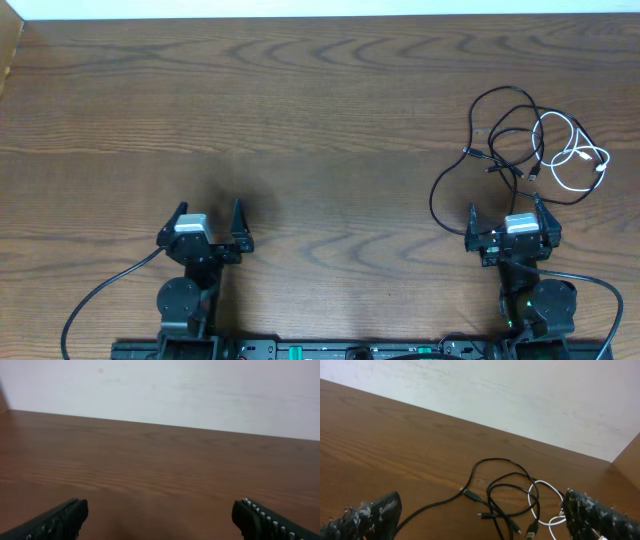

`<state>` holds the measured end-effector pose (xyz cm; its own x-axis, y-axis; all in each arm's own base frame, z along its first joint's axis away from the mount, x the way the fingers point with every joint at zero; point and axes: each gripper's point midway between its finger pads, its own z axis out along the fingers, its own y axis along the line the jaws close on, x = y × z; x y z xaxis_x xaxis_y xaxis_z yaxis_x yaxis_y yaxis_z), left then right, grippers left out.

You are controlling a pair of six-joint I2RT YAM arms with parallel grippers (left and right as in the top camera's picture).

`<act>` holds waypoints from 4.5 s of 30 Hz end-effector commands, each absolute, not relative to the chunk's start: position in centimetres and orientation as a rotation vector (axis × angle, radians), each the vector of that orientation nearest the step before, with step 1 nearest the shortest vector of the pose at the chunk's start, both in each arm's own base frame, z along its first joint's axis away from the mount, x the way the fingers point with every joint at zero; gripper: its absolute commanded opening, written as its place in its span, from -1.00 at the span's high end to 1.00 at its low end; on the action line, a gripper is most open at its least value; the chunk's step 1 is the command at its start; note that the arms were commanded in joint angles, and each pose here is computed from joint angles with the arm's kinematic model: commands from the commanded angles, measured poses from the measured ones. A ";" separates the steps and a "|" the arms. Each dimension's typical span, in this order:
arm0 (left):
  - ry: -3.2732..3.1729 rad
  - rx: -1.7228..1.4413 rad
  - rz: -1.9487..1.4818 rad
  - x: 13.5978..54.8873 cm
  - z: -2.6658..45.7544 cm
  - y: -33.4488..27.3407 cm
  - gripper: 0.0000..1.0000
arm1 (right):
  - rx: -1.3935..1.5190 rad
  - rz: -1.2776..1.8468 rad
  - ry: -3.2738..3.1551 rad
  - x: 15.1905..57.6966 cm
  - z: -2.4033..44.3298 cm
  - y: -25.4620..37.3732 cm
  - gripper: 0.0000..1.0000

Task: Untangle cables

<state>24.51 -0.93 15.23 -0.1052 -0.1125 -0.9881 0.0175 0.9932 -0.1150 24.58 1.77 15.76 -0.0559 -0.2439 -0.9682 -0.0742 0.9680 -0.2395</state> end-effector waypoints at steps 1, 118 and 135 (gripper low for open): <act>1.725 -0.028 -0.138 24.3 13.7 -2.2 -0.96 | -0.256 -0.145 1.623 24.5 15.8 1.8 -0.98; 1.729 0.002 -0.164 24.2 13.7 -3.0 -0.96 | -0.278 -0.141 1.741 24.9 13.0 1.9 -0.99; 1.729 0.002 -0.164 24.2 13.7 -3.0 -0.96 | -0.256 -0.144 1.621 24.6 15.8 1.8 -0.98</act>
<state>24.31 -3.24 15.22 -0.1157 -0.1017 -0.9881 0.1112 0.9872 -0.1146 24.59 1.77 15.76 -0.0559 -0.2439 -0.9682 -0.0742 0.9680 -0.2395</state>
